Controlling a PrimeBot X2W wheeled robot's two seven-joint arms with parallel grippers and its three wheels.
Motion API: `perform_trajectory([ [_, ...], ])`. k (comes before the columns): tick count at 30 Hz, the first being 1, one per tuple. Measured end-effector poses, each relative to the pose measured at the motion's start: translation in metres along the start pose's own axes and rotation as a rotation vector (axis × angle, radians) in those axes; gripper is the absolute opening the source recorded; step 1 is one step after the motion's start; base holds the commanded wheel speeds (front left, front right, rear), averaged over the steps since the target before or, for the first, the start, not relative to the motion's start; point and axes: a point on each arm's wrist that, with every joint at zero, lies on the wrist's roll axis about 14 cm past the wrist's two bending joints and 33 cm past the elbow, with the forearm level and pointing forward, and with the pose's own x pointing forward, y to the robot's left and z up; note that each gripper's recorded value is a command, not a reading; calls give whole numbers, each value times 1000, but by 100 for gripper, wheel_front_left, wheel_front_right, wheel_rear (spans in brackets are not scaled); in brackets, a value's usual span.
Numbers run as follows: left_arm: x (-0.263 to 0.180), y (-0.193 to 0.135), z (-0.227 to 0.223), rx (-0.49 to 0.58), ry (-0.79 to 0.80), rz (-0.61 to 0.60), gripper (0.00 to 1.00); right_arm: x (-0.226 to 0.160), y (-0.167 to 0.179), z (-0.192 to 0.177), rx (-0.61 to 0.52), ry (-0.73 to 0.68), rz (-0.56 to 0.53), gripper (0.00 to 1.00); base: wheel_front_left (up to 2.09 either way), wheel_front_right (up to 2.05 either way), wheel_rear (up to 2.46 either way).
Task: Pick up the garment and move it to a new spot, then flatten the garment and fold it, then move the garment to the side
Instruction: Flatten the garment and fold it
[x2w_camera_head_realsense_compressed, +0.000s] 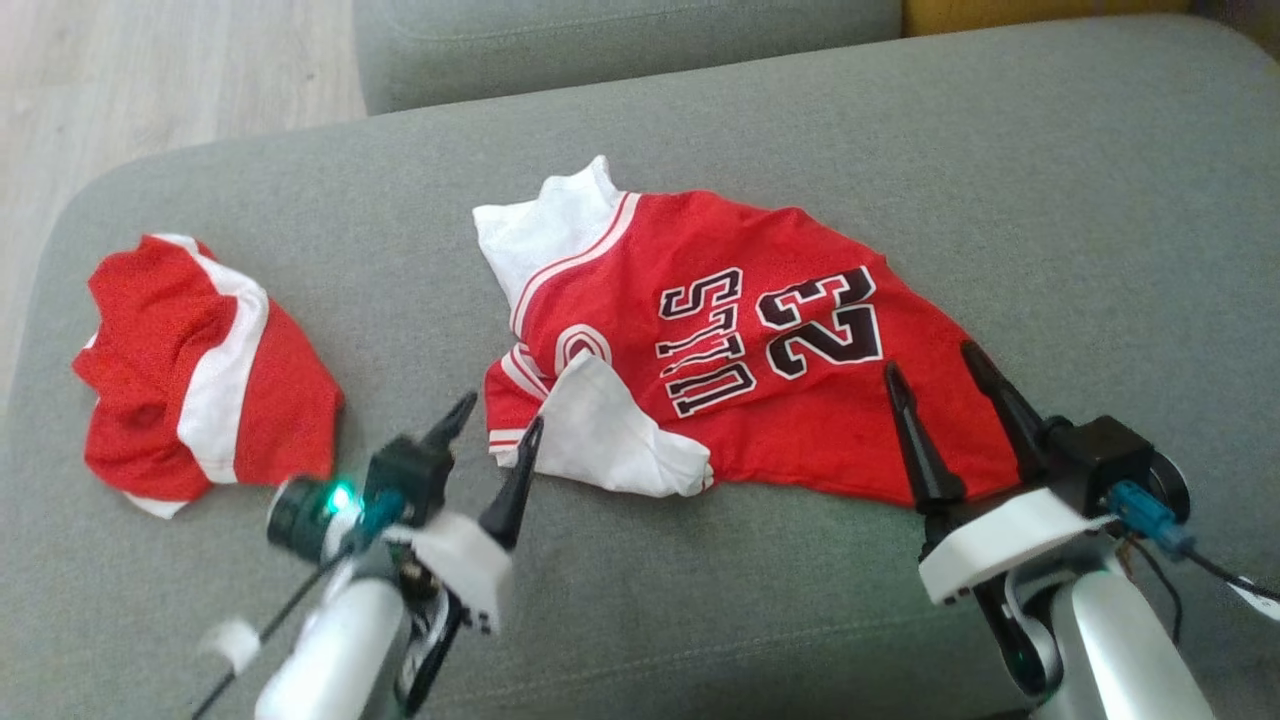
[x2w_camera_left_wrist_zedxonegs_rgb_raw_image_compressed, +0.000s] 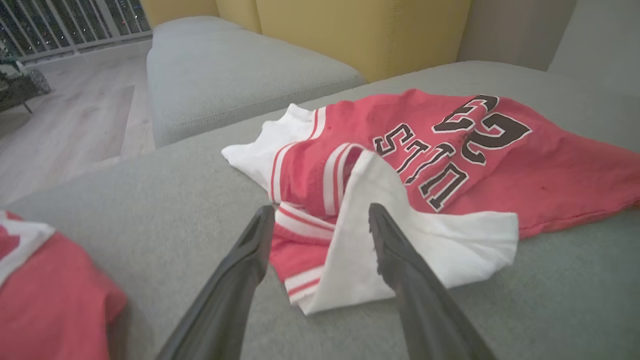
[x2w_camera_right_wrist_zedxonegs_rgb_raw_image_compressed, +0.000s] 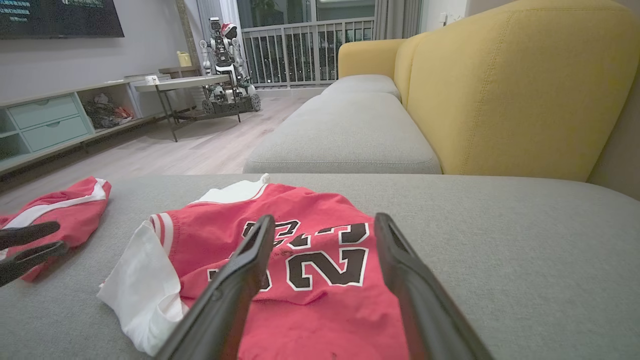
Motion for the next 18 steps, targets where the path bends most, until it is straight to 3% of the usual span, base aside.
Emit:
perform_trajectory([
  [9,-11,3,4,-65,-34,66,100,-4,1,1,-2,3,0,100,0,0,0],
  [18,11,-12,1,-73,-8,-25,100,-9,-7,-6,-3,27,-24,100,0,0,0],
])
